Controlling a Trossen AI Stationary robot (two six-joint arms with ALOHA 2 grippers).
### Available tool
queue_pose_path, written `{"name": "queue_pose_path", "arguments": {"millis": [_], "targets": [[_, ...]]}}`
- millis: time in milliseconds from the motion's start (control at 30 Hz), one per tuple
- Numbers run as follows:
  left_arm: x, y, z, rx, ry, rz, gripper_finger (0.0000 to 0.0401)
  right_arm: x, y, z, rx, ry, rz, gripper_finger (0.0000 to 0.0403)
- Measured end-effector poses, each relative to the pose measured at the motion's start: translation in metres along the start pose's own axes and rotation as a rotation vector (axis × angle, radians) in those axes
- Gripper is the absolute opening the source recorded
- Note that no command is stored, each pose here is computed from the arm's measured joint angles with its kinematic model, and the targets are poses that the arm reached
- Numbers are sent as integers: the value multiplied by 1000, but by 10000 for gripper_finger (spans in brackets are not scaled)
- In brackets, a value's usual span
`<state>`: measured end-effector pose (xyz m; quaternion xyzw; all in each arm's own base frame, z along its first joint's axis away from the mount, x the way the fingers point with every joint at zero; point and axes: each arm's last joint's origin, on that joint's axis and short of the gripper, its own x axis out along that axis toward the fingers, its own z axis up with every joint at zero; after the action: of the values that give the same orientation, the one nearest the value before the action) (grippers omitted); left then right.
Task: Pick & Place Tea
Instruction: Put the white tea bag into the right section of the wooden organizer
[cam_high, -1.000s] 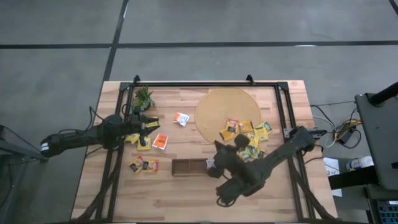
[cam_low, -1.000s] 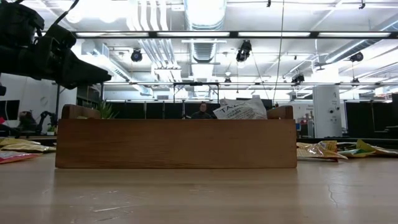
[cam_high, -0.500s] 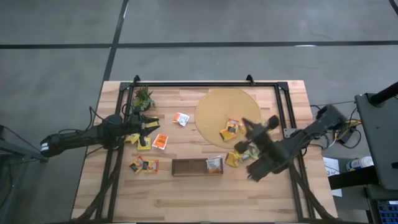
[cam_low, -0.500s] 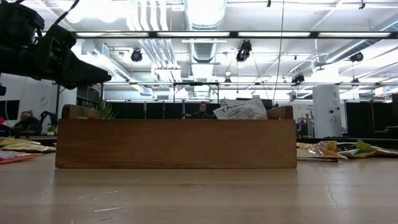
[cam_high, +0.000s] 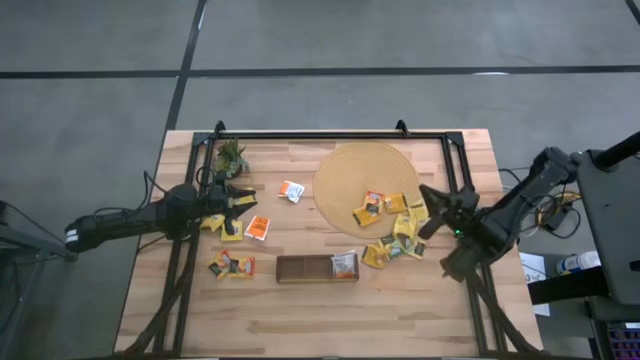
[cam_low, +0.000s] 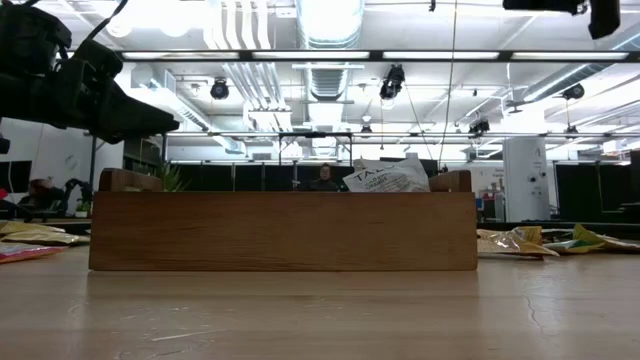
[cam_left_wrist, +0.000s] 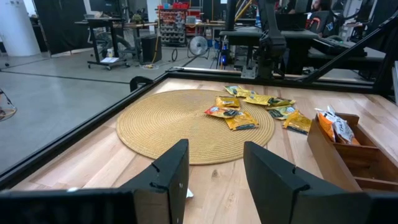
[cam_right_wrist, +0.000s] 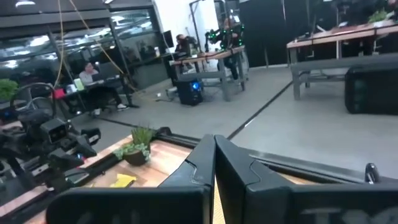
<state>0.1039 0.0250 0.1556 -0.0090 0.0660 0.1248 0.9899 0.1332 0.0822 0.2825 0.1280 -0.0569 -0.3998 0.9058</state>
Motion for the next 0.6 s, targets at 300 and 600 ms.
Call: {"name": "queue_pose_path", "arguments": {"millis": [300, 600], "targets": [[0, 0, 0, 0, 0, 0, 147, 9, -11, -1, 3, 14, -72, 9], [0, 0, 0, 0, 0, 0, 147, 12, -8, -17, -164, 162, -122, 9]]}}
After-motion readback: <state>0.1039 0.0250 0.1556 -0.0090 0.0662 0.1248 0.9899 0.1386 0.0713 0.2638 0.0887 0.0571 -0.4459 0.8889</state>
